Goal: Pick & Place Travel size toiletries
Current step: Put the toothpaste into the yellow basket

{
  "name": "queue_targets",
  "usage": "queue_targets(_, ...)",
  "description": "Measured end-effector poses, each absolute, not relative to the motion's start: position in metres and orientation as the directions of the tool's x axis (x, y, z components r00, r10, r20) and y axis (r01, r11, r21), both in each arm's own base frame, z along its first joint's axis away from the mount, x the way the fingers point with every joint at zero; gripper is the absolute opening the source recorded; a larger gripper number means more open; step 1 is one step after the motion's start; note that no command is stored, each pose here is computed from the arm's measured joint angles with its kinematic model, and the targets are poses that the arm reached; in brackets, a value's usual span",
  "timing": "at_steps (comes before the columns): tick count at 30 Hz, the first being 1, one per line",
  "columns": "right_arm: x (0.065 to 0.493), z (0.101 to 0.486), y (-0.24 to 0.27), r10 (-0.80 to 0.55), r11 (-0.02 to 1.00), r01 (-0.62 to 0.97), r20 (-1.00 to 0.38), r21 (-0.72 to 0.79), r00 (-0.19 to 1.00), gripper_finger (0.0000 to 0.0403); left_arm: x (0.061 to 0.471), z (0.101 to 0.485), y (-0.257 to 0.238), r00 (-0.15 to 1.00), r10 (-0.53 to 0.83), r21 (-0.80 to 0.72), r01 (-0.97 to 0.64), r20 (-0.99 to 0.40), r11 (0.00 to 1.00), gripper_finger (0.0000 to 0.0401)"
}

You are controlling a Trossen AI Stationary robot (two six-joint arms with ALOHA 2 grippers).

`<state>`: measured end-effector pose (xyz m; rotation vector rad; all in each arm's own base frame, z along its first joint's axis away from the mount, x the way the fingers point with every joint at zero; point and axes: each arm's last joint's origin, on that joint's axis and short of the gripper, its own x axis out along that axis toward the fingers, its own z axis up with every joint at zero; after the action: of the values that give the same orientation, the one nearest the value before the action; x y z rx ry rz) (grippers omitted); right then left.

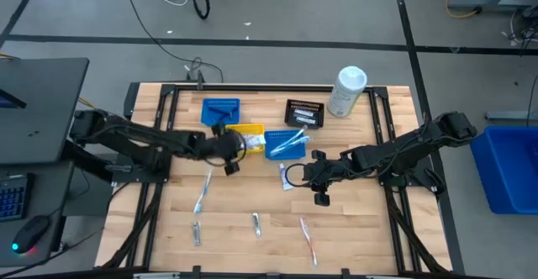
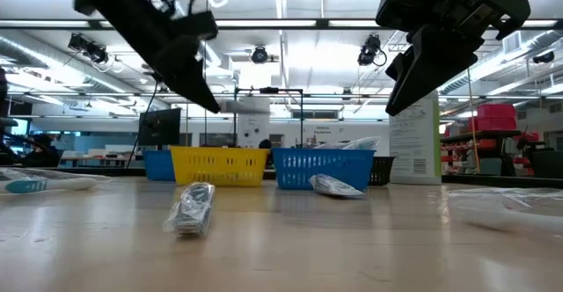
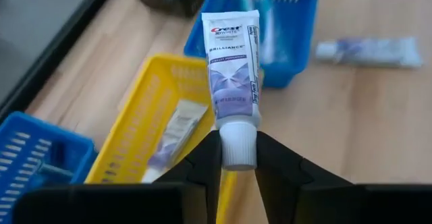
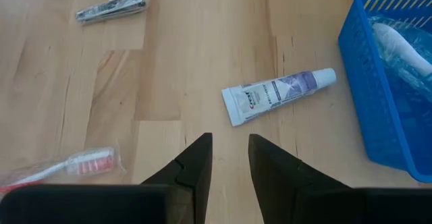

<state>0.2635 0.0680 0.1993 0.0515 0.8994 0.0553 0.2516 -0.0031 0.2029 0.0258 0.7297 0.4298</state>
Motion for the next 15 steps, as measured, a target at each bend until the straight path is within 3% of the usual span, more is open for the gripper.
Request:
queue_targets(9, 0.264, 0.2, 0.068, 0.071, 0.997, -0.027, -0.776, 0.07, 0.627, 0.0104, 0.246, 0.177, 0.045, 0.478, 0.365, 0.178, -0.391, -0.799, 0.903, 0.0085)
queue_targets(15, 0.264, 0.2, 0.068, 0.072, 0.997, -0.027, -0.775, 0.07, 0.628, 0.0105, 0.248, 0.173, 0.049, 0.475, 0.371, 0.197, -0.375, -0.798, 0.906, 0.0099)
